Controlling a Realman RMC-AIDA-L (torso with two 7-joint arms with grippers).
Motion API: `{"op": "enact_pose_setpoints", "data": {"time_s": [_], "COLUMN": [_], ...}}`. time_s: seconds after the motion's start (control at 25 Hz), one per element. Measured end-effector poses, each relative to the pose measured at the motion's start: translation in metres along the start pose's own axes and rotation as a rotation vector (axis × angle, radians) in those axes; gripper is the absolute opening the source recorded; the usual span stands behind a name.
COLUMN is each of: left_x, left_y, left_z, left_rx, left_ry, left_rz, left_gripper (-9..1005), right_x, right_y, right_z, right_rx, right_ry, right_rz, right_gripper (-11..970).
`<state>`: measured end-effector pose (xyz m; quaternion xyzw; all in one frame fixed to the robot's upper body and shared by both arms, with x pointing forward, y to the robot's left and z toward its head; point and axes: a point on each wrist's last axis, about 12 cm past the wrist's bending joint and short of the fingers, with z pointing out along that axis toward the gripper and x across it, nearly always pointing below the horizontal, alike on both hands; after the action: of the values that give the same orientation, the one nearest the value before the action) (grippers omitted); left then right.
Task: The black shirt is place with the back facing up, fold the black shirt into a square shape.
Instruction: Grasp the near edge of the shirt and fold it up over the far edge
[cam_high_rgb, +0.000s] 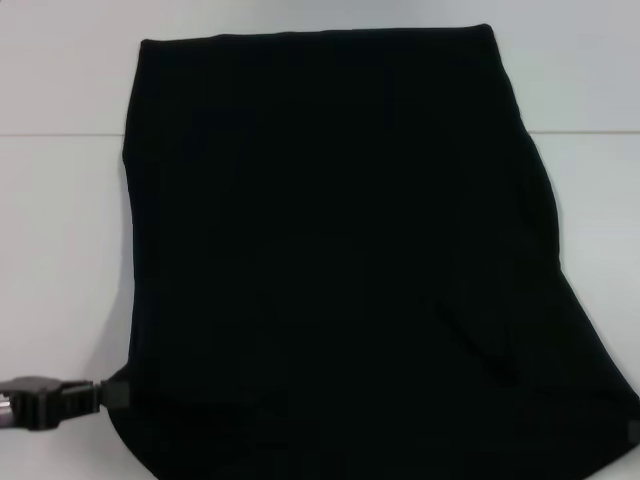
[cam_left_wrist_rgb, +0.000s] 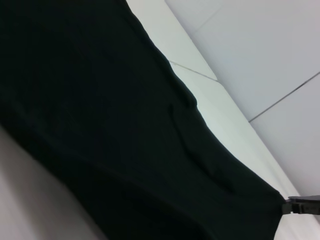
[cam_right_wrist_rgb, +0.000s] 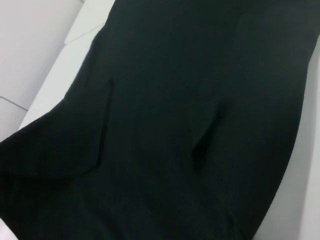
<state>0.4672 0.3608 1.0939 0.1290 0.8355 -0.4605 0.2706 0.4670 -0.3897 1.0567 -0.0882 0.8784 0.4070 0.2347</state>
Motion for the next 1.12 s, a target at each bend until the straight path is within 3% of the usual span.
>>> {"op": "enact_pose_setpoints", "data": {"time_s": [0.36,0.64,0.68,0.84,1.04,1.08,1.12], "left_x": [0.021,0.011,-0.006,-0.034,-0.085,-0.105,-0.105], "left_y": [-0.006,-0.005,-0.003,0.002,0.014,0.018,0.018], "left_z": [-0.001,0.002,0.006,0.015,0.037,0.045,0.045], "left_rx": [0.054,0.059,0.051,0.033,-0.045,-0.092,-0.092], "left_ry": [0.010,0.004,-0.011,-0.036,-0.107,-0.158,-0.158], "left_rz": [-0.044,-0.036,-0.020,0.009,0.034,0.048,0.048], "left_gripper": [89,93,93,95,98,99,99], "right_x": [0.032,0.020,0.014,-0.017,-0.076,-0.088,-0.098], "right_y": [-0.004,-0.003,-0.003,0.001,0.009,0.011,0.013], "right_z": [-0.023,-0.022,-0.021,-0.015,0.001,0.006,0.011], "right_rx": [0.011,0.003,-0.001,-0.012,0.001,0.011,0.023], "right_ry": [-0.017,-0.038,-0.048,-0.111,-0.195,-0.210,-0.223], "right_rz": [0.042,0.020,0.010,-0.043,-0.131,-0.141,-0.151], "right_gripper": [60,61,61,61,61,61,60]}}
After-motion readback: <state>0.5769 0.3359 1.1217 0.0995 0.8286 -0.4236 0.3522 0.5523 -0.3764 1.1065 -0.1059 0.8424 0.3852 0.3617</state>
